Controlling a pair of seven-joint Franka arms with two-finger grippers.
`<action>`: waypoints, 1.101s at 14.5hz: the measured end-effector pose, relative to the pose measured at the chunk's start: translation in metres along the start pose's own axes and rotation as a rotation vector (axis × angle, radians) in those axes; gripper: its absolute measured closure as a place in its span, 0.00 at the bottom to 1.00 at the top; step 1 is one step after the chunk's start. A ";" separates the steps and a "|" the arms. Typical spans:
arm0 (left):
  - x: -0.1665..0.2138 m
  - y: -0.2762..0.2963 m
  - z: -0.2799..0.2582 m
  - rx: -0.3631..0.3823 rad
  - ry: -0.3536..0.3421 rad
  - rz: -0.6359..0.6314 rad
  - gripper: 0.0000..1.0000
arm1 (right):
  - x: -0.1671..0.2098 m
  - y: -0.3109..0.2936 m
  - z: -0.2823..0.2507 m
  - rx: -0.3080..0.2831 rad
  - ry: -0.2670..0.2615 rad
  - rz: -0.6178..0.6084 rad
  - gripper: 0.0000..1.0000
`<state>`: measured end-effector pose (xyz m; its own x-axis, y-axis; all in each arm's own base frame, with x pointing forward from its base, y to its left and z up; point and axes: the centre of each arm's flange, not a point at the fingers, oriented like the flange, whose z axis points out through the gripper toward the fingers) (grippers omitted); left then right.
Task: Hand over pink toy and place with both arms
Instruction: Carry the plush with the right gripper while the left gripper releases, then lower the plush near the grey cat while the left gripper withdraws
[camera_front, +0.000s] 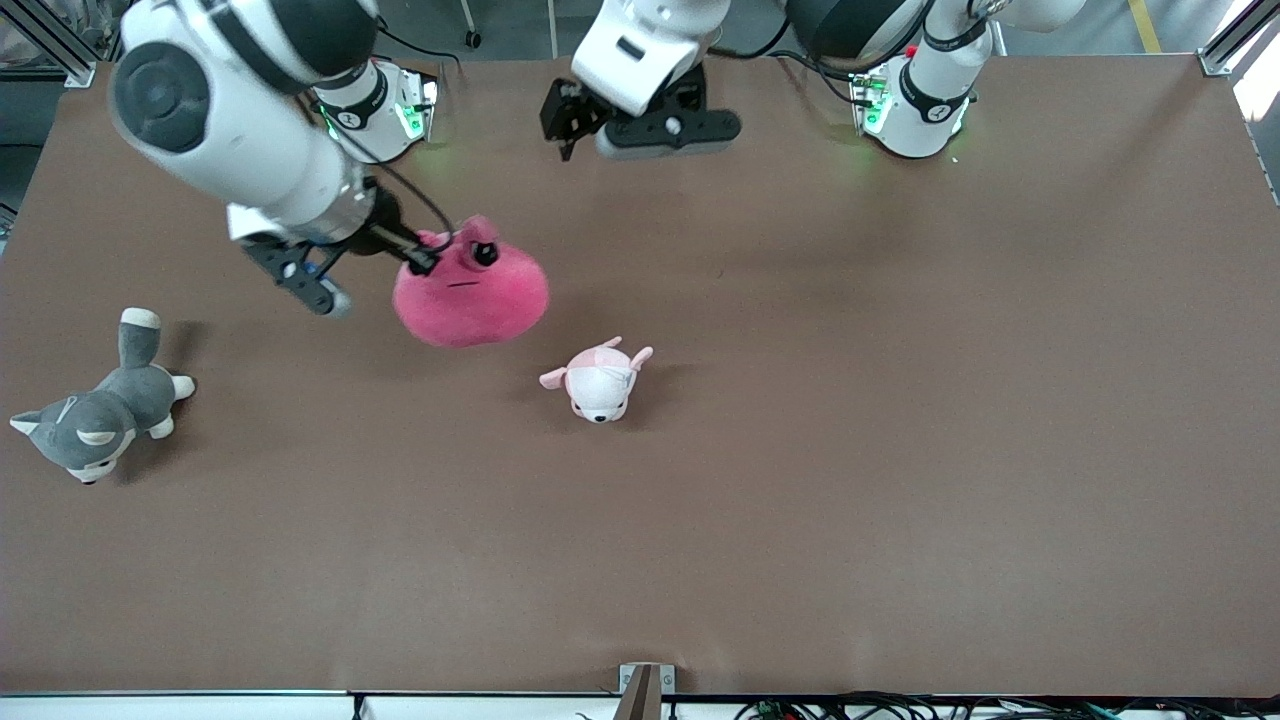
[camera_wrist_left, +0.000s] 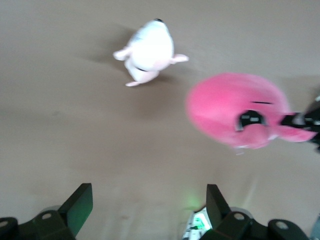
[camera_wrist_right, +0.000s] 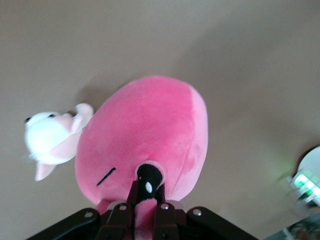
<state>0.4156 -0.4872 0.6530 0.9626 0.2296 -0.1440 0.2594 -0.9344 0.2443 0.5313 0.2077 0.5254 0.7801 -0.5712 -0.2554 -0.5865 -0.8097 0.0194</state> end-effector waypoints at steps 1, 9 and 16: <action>0.004 -0.016 -0.016 0.032 0.003 0.024 0.00 | 0.019 0.016 0.006 -0.005 -0.007 -0.019 0.86; 0.082 -0.173 -0.132 0.164 0.021 0.231 0.00 | 0.138 0.123 0.090 0.060 0.031 -0.159 0.87; 0.140 -0.283 -0.128 0.216 0.007 0.348 0.00 | 0.164 0.151 0.147 0.065 0.059 -0.187 0.84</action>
<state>0.4872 -0.1555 0.6866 0.9907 -0.1090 -0.0819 -0.1033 -0.9922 0.0700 0.5388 0.0120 0.3446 0.8873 -0.4197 -0.1913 -0.4411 -0.8934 -0.0859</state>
